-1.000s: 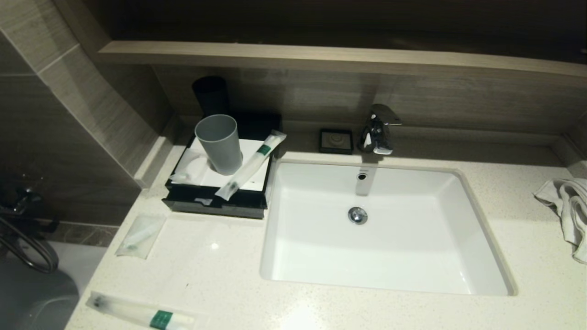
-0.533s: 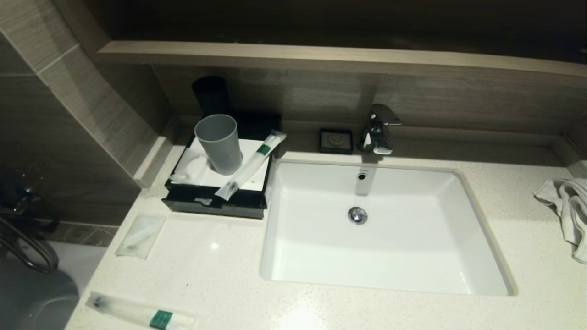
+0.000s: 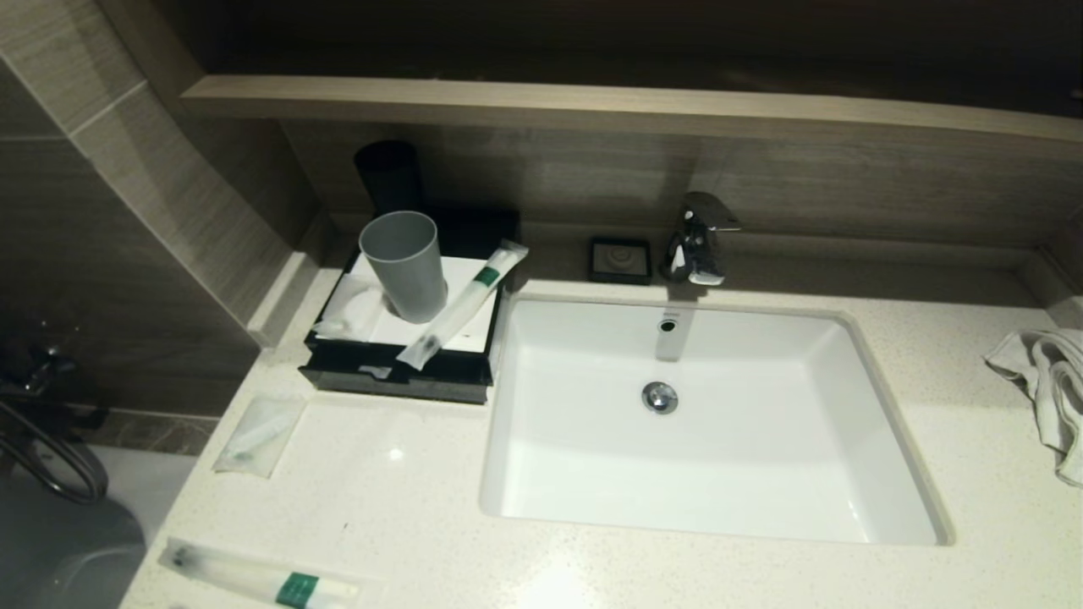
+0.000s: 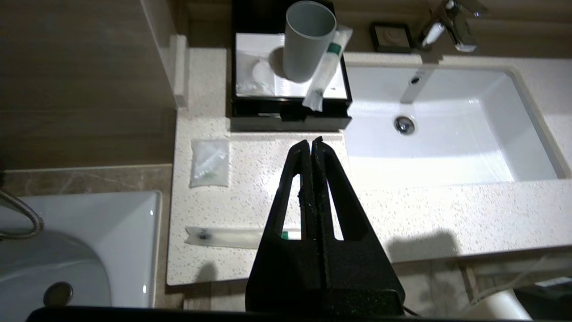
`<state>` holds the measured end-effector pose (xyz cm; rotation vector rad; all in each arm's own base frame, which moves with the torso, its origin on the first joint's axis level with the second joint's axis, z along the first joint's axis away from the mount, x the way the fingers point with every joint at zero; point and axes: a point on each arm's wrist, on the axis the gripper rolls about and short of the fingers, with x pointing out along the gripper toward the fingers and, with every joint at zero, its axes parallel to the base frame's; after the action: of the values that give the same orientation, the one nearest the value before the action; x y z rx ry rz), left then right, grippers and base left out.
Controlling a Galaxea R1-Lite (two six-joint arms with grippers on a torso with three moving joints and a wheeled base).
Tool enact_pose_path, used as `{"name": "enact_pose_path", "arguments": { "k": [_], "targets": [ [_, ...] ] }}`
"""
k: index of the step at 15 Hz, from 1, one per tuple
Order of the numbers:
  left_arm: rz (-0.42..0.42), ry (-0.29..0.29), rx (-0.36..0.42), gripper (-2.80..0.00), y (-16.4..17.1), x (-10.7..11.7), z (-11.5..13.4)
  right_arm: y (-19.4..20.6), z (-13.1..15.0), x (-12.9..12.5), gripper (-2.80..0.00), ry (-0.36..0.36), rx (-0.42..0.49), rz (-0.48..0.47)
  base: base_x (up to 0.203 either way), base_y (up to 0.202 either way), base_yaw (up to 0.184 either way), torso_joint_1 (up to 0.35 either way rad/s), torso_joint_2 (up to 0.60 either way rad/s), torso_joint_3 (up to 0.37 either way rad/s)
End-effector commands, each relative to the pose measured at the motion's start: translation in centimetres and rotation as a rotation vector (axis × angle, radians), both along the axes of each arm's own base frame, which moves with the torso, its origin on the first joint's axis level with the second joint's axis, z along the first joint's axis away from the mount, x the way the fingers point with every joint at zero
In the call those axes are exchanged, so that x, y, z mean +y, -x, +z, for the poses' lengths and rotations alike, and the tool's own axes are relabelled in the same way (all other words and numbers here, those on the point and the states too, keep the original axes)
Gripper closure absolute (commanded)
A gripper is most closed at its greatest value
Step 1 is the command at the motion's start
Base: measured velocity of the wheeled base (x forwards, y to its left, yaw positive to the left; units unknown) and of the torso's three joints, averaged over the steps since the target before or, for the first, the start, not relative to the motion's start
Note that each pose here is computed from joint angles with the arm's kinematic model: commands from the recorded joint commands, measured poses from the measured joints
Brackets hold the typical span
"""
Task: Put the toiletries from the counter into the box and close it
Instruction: Open the drawer
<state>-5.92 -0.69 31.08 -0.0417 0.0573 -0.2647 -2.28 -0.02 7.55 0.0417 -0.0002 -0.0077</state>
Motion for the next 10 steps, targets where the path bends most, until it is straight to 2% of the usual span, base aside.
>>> {"name": "enact_pose_path", "arguments": {
  "k": [1, 3, 7, 10],
  "targets": [
    [-0.022, -0.022, 0.083, 0.00, -1.7, 0.0, -1.3, 0.0, 0.0, 0.0, 0.00, 0.000, 0.000, 0.000, 0.000, 0.000, 0.000, 0.000, 0.00, 0.000],
    [-0.034, -0.050, 0.139, 0.00, -2.9, 0.0, -2.4, 0.0, 0.0, 0.0, 0.00, -0.001, 0.000, 0.000, 0.000, 0.000, 0.000, 0.000, 0.00, 0.000],
    [-0.062, -0.053, 0.259, 0.00, -5.9, 0.0, -2.9, 0.0, 0.0, 0.0, 0.00, 0.000, 0.000, 0.000, 0.000, 0.000, 0.000, 0.000, 0.00, 0.000],
    [-0.099, -0.116, 0.343, 0.00, -8.9, 0.0, -3.1, 0.0, 0.0, 0.0, 0.00, 0.000, 0.000, 0.000, 0.000, 0.000, 0.000, 0.000, 0.00, 0.000]
  ]
}}
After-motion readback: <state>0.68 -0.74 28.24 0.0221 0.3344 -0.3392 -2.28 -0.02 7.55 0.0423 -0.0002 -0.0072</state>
